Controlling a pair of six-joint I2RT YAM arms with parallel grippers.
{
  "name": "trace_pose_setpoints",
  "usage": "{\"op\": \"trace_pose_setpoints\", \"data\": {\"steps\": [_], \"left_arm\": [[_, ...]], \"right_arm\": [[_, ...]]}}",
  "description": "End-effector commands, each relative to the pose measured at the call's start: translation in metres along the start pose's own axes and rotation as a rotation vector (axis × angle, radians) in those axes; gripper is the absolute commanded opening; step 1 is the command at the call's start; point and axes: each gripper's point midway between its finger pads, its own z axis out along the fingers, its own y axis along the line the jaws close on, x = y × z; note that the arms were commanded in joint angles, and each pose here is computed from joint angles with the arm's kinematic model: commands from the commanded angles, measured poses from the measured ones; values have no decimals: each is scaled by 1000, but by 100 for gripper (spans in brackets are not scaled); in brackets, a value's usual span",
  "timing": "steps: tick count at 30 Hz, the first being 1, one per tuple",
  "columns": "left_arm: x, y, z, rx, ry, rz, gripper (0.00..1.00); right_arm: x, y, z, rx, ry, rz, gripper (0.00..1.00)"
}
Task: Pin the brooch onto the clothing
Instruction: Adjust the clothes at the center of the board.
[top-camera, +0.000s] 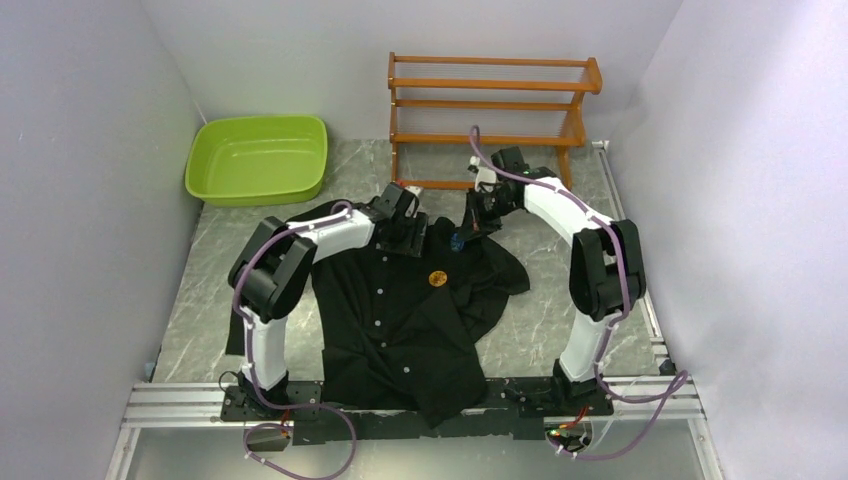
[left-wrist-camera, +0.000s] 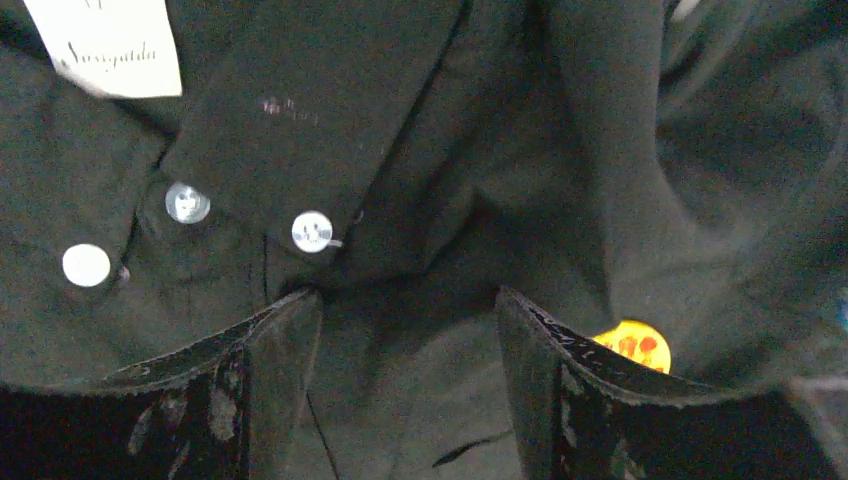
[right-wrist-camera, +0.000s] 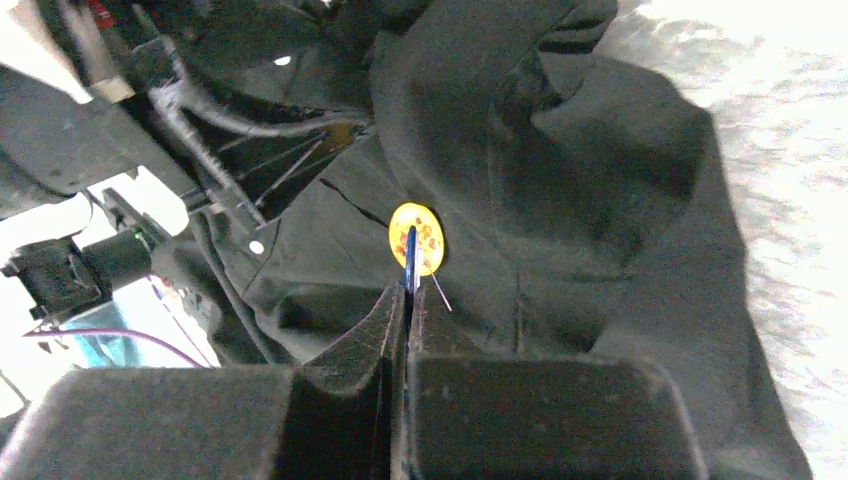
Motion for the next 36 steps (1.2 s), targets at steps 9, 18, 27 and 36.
{"op": "trace_pose_setpoints", "data": {"steps": [9, 18, 27, 36], "left_arm": [[-37, 43, 60, -99, 18, 48, 35], [-59, 67, 62, -61, 4, 20, 31], [-80, 25, -55, 66, -205, 20, 72], [-27, 33, -104, 64, -247, -59, 78]], "right_arm": [[-17, 22, -20, -85, -82, -91, 0], [-10, 43, 9, -129, 34, -140, 0], [-30, 53, 42, -243, 143, -98, 0], [-24, 58, 83, -279, 254, -68, 0]]}}
